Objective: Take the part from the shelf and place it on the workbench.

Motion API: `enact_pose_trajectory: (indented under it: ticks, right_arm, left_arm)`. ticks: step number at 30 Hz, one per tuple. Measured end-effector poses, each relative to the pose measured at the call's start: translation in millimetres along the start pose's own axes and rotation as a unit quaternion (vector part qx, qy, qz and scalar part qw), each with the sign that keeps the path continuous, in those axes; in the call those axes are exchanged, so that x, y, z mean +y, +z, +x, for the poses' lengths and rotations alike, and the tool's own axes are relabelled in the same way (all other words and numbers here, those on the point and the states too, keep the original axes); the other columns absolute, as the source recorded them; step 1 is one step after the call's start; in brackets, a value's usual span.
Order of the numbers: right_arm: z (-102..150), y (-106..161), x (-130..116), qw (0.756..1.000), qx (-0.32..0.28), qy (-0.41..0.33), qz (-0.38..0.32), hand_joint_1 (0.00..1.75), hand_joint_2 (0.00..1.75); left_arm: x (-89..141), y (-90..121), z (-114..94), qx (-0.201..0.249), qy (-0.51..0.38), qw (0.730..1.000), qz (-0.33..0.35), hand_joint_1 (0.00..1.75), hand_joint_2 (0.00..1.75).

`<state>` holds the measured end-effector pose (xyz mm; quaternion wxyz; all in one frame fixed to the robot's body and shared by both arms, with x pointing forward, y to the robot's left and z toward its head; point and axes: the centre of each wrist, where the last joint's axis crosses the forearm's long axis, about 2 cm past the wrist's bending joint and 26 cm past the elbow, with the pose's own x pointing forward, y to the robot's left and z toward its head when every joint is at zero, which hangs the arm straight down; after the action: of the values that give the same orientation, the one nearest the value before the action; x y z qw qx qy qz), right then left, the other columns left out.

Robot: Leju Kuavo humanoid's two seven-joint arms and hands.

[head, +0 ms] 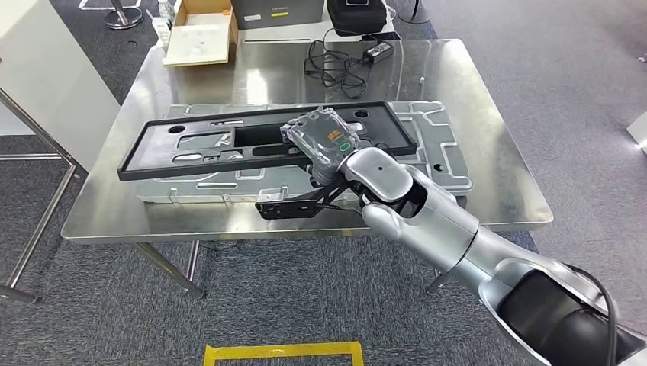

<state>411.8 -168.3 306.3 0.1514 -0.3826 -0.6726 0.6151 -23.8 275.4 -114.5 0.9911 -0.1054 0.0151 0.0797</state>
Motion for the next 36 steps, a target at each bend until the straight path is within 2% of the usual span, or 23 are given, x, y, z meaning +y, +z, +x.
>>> enact_pose_trajectory:
  ticks: [12,17,25,29,33,36]
  right_arm:
    - [-1,0,9,1.000,0.011,-0.004,0.012,1.75,1.75]
    - [-5,10,32,0.999,0.029,-0.015,0.041,1.75,1.75]
    - [-31,26,56,0.994,0.081,-0.027,0.069,1.75,1.75]
    - [-36,37,73,0.990,0.102,-0.038,0.090,1.75,1.75]
    - [-39,55,97,0.983,0.126,-0.053,0.124,0.00,0.00]
    - [-48,66,111,0.976,0.150,-0.058,0.145,0.00,0.00]
  left_arm:
    - [0,0,-2,0.002,0.001,1.000,0.001,0.00,1.75]
    - [1,0,-2,0.003,0.003,1.000,0.001,0.00,1.75]
    - [-1,0,-4,0.009,0.011,1.000,0.003,0.00,1.75]
    - [-2,0,-3,0.004,0.033,0.999,-0.006,0.00,1.75]
    - [-3,0,-3,0.006,0.059,0.998,-0.016,0.00,1.75]
    - [-8,-1,-4,0.015,0.073,0.997,-0.025,0.00,1.75]
